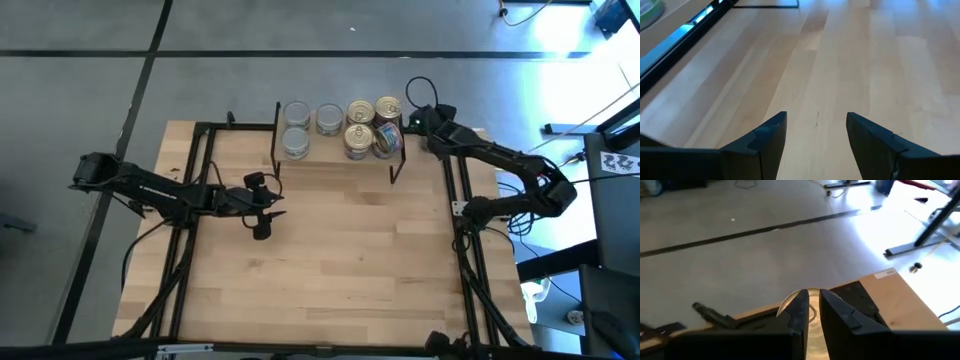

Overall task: Stack canned seafood by type on shelf
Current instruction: Adjust the blue pink tuna can

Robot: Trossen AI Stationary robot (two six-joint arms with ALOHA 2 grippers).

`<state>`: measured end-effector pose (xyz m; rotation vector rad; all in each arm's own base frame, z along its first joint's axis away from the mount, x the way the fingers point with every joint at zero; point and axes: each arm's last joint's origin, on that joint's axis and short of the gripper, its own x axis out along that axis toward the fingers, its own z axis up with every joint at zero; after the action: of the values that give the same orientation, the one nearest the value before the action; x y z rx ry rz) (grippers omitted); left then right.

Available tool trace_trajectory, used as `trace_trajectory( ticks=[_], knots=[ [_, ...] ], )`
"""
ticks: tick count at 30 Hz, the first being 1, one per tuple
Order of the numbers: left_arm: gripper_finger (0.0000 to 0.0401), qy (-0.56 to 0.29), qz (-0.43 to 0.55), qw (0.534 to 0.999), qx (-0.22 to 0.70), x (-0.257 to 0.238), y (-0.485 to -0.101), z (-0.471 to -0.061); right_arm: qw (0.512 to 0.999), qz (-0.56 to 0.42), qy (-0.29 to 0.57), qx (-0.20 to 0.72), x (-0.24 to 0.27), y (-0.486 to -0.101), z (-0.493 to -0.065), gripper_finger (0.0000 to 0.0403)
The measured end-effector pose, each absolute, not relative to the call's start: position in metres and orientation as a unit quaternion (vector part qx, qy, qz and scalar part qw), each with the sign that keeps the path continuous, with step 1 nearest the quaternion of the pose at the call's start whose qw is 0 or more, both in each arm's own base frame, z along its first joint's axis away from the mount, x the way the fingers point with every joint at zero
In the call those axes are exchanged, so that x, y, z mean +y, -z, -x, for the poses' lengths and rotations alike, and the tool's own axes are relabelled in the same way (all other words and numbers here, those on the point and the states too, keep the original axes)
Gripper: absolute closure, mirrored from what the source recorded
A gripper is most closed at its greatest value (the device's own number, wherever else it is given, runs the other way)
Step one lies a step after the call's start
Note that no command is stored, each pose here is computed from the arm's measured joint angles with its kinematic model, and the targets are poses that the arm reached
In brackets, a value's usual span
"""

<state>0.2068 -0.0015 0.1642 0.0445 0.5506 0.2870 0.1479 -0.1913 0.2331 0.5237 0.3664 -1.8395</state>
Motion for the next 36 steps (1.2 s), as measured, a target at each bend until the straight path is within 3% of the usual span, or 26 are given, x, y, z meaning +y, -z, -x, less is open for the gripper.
trace_trajectory(
  ticks=[11, 19, 24, 28, 36],
  knots=[
    [0.0198, -0.149, -0.022, 0.950, 0.274, -0.001, -0.163, -0.206, 0.680, -0.154, 0.691, 0.190, -0.150, -0.294, -0.141, 0.0356],
    [0.0198, -0.149, -0.021, 0.951, 0.271, -0.001, -0.164, -0.207, 0.846, -0.185, 0.447, 0.224, -0.098, -0.344, -0.136, 0.0356],
    [0.0198, -0.147, -0.027, 0.954, 0.261, -0.001, -0.166, -0.208, 0.892, -0.208, 0.330, 0.229, -0.079, -0.350, -0.138, 0.0350],
    [0.0198, -0.146, -0.030, 0.954, 0.261, -0.001, -0.166, -0.208, 0.893, -0.224, 0.302, 0.250, -0.072, -0.346, -0.145, 0.0293],
    [0.0198, -0.146, -0.029, 0.953, 0.262, -0.001, -0.166, -0.208, 0.882, -0.194, 0.333, 0.272, -0.071, -0.338, -0.159, 0.0090]
  ],
)
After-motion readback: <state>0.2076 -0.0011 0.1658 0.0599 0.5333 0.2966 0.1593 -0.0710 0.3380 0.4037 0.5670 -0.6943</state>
